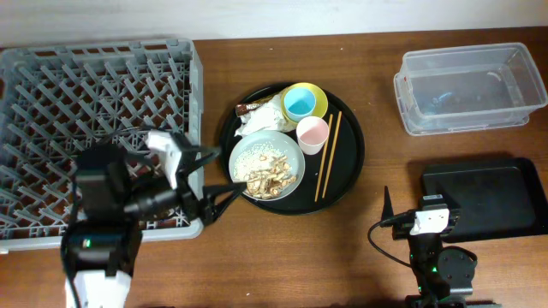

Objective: Sort waste into correct bins and load items into the dishwasher rack
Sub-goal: 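Move the left gripper over the pink cup on the tray, then grasp the pink cup rim with the left gripper and lift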

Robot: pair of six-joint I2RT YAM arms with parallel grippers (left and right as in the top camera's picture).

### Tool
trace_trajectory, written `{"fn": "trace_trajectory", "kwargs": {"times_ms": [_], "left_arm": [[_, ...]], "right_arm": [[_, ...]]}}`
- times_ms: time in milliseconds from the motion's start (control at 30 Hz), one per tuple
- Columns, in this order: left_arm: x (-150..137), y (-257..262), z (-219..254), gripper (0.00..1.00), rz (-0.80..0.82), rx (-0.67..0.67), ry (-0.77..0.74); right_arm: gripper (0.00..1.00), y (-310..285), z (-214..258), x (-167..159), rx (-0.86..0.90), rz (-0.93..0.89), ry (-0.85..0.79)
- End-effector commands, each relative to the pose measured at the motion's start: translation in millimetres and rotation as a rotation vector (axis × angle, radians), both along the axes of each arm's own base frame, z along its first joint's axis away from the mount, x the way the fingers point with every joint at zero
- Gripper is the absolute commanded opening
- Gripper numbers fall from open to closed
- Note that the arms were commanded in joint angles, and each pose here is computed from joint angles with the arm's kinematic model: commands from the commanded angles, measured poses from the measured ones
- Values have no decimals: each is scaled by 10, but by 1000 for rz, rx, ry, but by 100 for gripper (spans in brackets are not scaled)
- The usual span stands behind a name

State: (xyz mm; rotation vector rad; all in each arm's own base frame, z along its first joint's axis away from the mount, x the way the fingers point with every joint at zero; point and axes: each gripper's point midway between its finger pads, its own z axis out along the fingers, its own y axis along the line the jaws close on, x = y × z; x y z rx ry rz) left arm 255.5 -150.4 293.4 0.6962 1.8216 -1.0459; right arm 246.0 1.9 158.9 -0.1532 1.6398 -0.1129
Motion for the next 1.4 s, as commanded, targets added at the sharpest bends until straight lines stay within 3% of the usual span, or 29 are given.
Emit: {"fn": "trace_trajectory", "kwargs": {"times_ms": [0, 100, 200, 533, 600, 700, 800, 867, 1000, 1367], "left_arm": [[310, 9, -59, 99, 154, 88, 127], [531, 57, -96, 99, 343, 354, 200], [638, -116, -14, 99, 371, 553, 219], [720, -1171, -501, 99, 136, 643, 227], [871, -1219, -603, 98, 188, 686, 186], [1227, -1042, -719, 78, 428, 752, 159], [1416, -1104, -755, 77, 476, 729, 126], [1506, -1192, -779, 68, 480, 705, 107], [1650, -1327, -890, 60, 491, 673, 96], [1633, -1767, -1268, 60, 394, 604, 166]], "right_arm": [[98, -8, -29, 0, -6, -6, 2], [98, -8, -30, 0, -7, -6, 2], [98, -8, -29, 0, -6, -6, 2], [98, -8, -30, 0, -7, -6, 2], [98, -8, -30, 0, -6, -6, 2], [98, -8, -30, 0, -6, -6, 2], [99, -8, -29, 0, -6, -6, 2], [98, -8, -29, 0, -7, -6, 2], [98, -8, -29, 0, -6, -6, 2], [98, -8, -29, 0, -7, -6, 2]]}}
